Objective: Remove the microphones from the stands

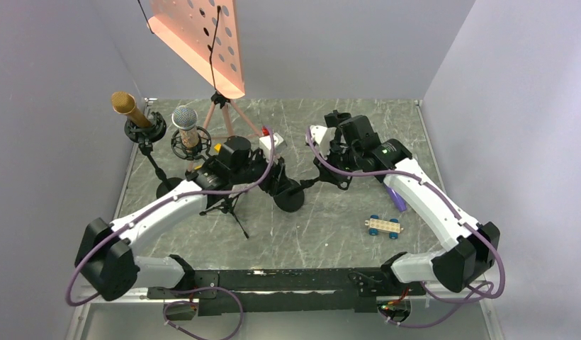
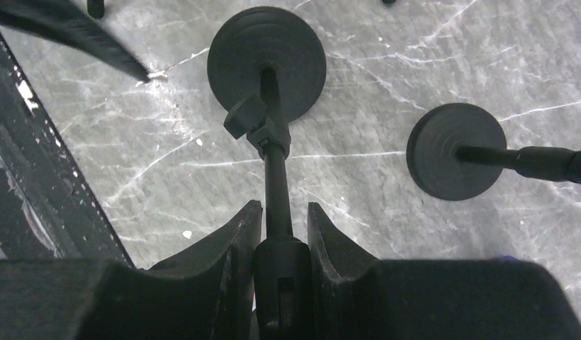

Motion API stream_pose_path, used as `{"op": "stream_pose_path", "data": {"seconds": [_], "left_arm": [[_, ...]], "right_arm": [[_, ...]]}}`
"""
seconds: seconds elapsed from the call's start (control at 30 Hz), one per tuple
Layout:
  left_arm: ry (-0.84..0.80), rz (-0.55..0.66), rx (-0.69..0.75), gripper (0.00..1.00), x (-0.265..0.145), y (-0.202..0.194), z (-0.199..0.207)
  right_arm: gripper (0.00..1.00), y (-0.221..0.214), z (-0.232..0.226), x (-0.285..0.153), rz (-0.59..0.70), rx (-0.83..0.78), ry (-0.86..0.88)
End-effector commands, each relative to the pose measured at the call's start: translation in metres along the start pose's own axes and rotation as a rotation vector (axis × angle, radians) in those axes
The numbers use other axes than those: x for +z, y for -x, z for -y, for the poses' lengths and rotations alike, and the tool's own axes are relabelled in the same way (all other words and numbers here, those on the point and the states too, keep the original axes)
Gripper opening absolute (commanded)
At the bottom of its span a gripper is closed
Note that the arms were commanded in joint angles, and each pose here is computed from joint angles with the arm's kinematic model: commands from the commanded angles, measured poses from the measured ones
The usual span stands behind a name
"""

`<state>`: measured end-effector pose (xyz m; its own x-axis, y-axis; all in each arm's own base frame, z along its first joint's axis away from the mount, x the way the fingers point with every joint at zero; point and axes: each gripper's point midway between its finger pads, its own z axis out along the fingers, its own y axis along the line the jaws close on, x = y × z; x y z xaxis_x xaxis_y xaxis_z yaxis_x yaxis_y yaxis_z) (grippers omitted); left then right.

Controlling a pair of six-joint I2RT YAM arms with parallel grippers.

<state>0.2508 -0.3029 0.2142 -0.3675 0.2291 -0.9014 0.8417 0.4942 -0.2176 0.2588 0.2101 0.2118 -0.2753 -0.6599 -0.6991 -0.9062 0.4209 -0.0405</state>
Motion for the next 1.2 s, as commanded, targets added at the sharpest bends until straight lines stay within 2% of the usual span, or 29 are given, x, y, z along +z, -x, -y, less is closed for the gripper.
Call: {"op": "stream_pose_path", "data": {"seconds": [0.0, 0.23, 0.4, 0.5, 0.8, 1.03, 1.17], "left_arm": [[-0.072, -0.004, -0.196, 0.61, 0.016, 0.006, 0.0], [-0.166, -0.016, -0.345, 0.59, 0.035, 0.018, 0.01], [-0.418, -0.008, -0.356, 0.49, 0.039, 0.024, 0.043], [-0.468, -0.017, -0.376, 0.47, 0.042, 0.021, 0.05], [-0.413, -0.033, -0.403, 0.46, 0.052, 0.014, 0.043], [-0.27, -0.051, -0.427, 0.42, 0.058, 0.007, 0.023], [-0.213, -0.048, -0.414, 0.43, 0.059, 0.008, 0.021]], "right_arm": [[0.0, 0.028, 0.014, -0.021, 0.147, -0.005, -0.139], [0.0, 0.01, 0.009, -0.028, 0.184, 0.016, -0.216], [0.0, 0.007, 0.008, -0.03, 0.187, 0.025, -0.225], [0.0, 0.005, 0.008, -0.032, 0.185, 0.024, -0.233], [0.0, 0.006, 0.008, -0.03, 0.194, 0.037, -0.232], [0.0, 0.015, 0.011, -0.032, 0.209, 0.041, -0.239], [0.0, 0.012, 0.009, -0.033, 0.201, 0.047, -0.229]]}}
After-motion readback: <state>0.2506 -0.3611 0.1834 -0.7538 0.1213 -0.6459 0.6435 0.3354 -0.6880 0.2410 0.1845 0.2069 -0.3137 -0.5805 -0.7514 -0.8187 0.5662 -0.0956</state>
